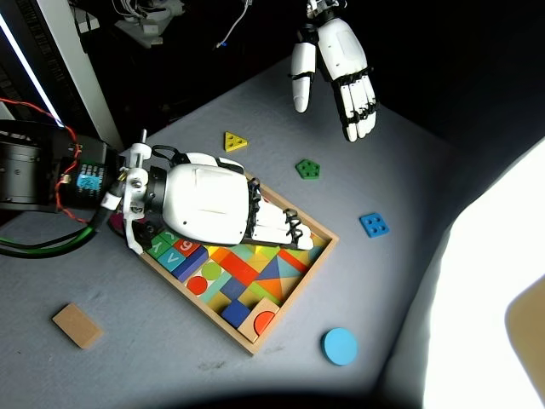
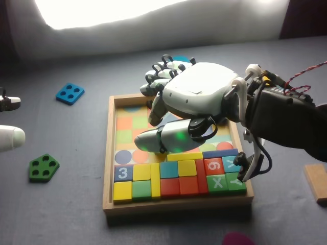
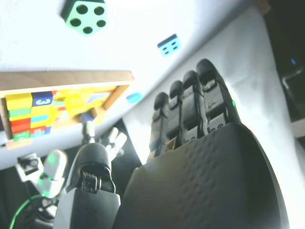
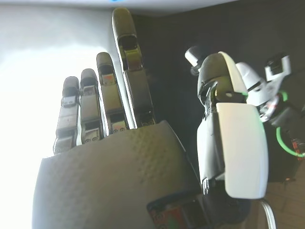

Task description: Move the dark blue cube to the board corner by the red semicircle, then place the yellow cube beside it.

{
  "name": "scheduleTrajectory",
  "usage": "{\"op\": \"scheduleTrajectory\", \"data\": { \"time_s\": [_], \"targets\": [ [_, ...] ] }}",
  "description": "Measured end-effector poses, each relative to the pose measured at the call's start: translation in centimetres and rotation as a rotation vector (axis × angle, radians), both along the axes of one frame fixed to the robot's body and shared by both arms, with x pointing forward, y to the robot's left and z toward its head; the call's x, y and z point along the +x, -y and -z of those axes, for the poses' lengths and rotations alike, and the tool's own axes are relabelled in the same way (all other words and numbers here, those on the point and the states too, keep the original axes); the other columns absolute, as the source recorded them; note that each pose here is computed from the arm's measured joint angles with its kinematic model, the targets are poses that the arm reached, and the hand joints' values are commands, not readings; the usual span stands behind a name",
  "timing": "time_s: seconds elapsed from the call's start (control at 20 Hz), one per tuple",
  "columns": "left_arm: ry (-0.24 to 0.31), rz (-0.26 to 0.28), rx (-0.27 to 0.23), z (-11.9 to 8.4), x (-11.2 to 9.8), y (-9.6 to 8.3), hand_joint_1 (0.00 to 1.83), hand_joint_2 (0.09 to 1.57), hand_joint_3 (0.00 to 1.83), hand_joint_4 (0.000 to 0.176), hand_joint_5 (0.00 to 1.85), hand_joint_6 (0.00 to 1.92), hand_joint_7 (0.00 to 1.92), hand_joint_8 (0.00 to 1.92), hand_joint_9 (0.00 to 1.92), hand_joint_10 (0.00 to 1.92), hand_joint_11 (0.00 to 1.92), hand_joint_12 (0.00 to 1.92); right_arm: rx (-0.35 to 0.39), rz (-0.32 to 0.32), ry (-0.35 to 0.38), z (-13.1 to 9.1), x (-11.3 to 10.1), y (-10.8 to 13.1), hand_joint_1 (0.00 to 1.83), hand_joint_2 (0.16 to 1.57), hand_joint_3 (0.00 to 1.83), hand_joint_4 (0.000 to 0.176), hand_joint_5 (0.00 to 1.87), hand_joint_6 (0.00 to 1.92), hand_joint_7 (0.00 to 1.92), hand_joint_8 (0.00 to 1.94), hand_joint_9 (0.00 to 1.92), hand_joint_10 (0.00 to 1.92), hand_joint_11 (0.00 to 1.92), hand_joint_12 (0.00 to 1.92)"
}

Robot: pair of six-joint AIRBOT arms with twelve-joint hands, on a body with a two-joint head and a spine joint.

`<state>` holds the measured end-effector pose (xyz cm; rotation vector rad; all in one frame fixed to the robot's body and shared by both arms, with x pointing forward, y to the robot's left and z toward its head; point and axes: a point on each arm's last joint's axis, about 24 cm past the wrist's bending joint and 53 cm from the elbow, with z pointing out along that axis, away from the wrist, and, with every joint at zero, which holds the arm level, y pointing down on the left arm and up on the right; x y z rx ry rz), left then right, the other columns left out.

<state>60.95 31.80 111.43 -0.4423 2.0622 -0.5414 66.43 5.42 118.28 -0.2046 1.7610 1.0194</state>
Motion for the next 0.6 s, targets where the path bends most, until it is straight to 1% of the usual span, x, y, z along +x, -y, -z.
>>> {"op": "scheduleTrajectory", "data": {
  "time_s": [0.1, 0.15, 0.2, 0.35, 0.4, 0.45, 0.5, 0.6],
  "targets": [
    [0.000, 0.000, 0.000, 0.0, 0.0, 0.0, 0.00, 1.28, 0.00, 0.021, 0.14, 0.01, 0.14, 0.00, 0.12, 0.01, 0.00, 0.42, -0.004, 0.012, 0.000, 0.6, 0.3, 0.2, 0.00, 1.16, 0.00, 0.000, 0.90, 0.01, 0.30, 0.00, 0.10, 0.00, 0.00, 0.13],
    [0.000, 0.000, 0.000, 0.0, 0.0, 0.0, 0.00, 1.29, 0.00, 0.021, 0.14, 0.00, 0.13, 0.00, 0.10, 0.01, 0.00, 0.36, -0.005, 0.019, -0.006, 0.9, 0.5, 0.4, 0.00, 1.16, 0.00, 0.000, 0.90, 0.00, 0.30, 0.00, 0.10, 0.00, 0.00, 0.13],
    [-0.001, 0.000, 0.000, 0.0, 0.0, 0.0, 0.00, 1.28, 0.00, 0.023, 0.13, 0.00, 0.13, 0.00, 0.10, 0.01, 0.00, 0.35, -0.006, 0.025, -0.013, 1.3, 0.7, 0.6, 0.00, 1.16, 0.00, 0.000, 0.89, 0.00, 0.31, 0.00, 0.10, 0.00, 0.00, 0.18],
    [-0.002, 0.000, 0.000, 0.0, 0.0, 0.0, 0.00, 1.28, 0.00, 0.022, 0.12, 0.00, 0.12, 0.00, 0.09, 0.00, 0.00, 0.34, -0.019, 0.041, -0.030, 2.3, 1.3, 1.4, 0.00, 1.15, 0.00, 0.000, 0.89, 0.00, 0.29, 0.00, 0.10, 0.00, 0.00, 0.21],
    [-0.002, 0.000, 0.000, 0.1, 0.0, 0.0, 0.00, 1.28, 0.00, 0.030, 0.10, 0.00, 0.11, 0.00, 0.08, 0.00, 0.00, 0.32, -0.021, 0.040, -0.035, 2.6, 1.2, 1.4, 0.00, 1.15, 0.00, 0.000, 0.88, 0.00, 0.29, 0.00, 0.10, 0.00, 0.00, 0.20],
    [-0.003, 0.001, 0.000, 0.1, 0.0, 0.0, 0.00, 1.28, 0.00, 0.029, 0.10, 0.00, 0.11, 0.00, 0.09, 0.00, 0.00, 0.33, -0.022, 0.036, -0.036, 2.6, 1.1, 1.2, 0.00, 1.16, 0.00, 0.000, 0.87, 0.00, 0.28, 0.00, 0.09, 0.00, 0.00, 0.13],
    [-0.003, 0.001, 0.000, 0.1, 0.0, 0.0, 0.00, 1.28, 0.00, 0.026, 0.11, 0.00, 0.12, 0.00, 0.10, 0.01, 0.00, 0.37, -0.021, 0.032, -0.035, 2.6, 1.0, 0.9, 0.01, 1.16, 0.00, 0.000, 0.88, 0.01, 0.30, 0.00, 0.10, 0.01, 0.00, 0.14],
    [-0.002, 0.000, -0.001, 0.1, 0.0, 0.0, 0.00, 1.28, 0.00, 0.027, 0.12, 0.00, 0.11, 0.00, 0.09, 0.00, 0.00, 0.34, -0.021, 0.020, -0.033, 2.6, 0.7, 0.4, 0.00, 1.16, 0.00, 0.000, 0.88, 0.00, 0.28, 0.00, 0.09, 0.00, 0.00, 0.17]
  ]
}}
